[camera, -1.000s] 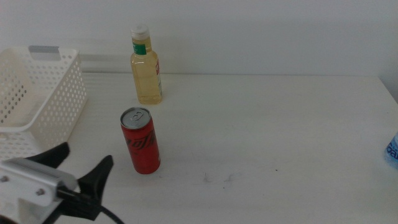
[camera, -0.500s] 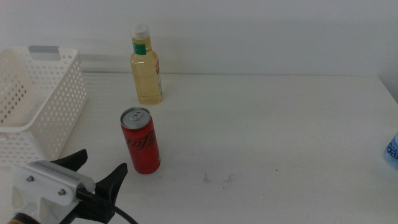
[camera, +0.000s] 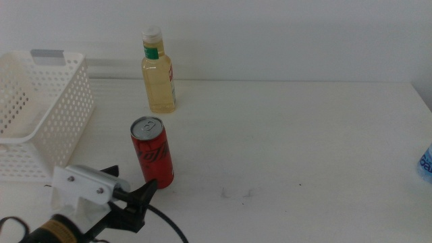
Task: Use arms to grab the bottles and put them into the dustbin to the left of the table.
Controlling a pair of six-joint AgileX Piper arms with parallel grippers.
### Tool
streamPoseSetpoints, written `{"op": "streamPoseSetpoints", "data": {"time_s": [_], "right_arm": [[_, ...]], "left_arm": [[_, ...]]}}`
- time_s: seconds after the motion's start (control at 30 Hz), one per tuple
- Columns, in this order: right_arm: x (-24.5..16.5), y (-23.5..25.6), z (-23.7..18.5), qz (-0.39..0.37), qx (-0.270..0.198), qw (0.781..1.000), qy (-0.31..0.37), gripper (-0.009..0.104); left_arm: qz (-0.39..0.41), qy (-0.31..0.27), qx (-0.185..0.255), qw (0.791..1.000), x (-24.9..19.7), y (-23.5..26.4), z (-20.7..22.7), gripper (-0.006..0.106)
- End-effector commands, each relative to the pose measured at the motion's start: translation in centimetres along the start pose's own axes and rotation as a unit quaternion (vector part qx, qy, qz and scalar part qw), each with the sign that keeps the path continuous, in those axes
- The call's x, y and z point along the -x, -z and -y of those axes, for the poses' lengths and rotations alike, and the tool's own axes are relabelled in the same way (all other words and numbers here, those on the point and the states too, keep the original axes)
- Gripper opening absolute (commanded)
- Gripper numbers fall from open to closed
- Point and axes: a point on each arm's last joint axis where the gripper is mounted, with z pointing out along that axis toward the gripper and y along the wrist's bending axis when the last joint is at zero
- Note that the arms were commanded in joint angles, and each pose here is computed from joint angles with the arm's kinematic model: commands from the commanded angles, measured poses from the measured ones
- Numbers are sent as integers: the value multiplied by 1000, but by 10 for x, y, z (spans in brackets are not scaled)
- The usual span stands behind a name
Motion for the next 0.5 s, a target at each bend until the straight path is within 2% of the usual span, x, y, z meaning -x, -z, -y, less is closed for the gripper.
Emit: {"op": "streamPoseSetpoints", "data": {"time_s": [0.0, 0.27, 0.47], "right_arm": [[0, 0, 0, 5, -2, 1000, 6, 93], [0, 0, 0, 5, -2, 1000, 6, 93], [0, 0, 0, 5, -2, 1000, 6, 93]], "left_arm": [[15, 9, -7, 1000, 1, -10, 0, 94], [25, 1, -20, 999, 6, -47, -4, 94], [-1, -17, -34, 999, 8, -70, -6, 94]]}}
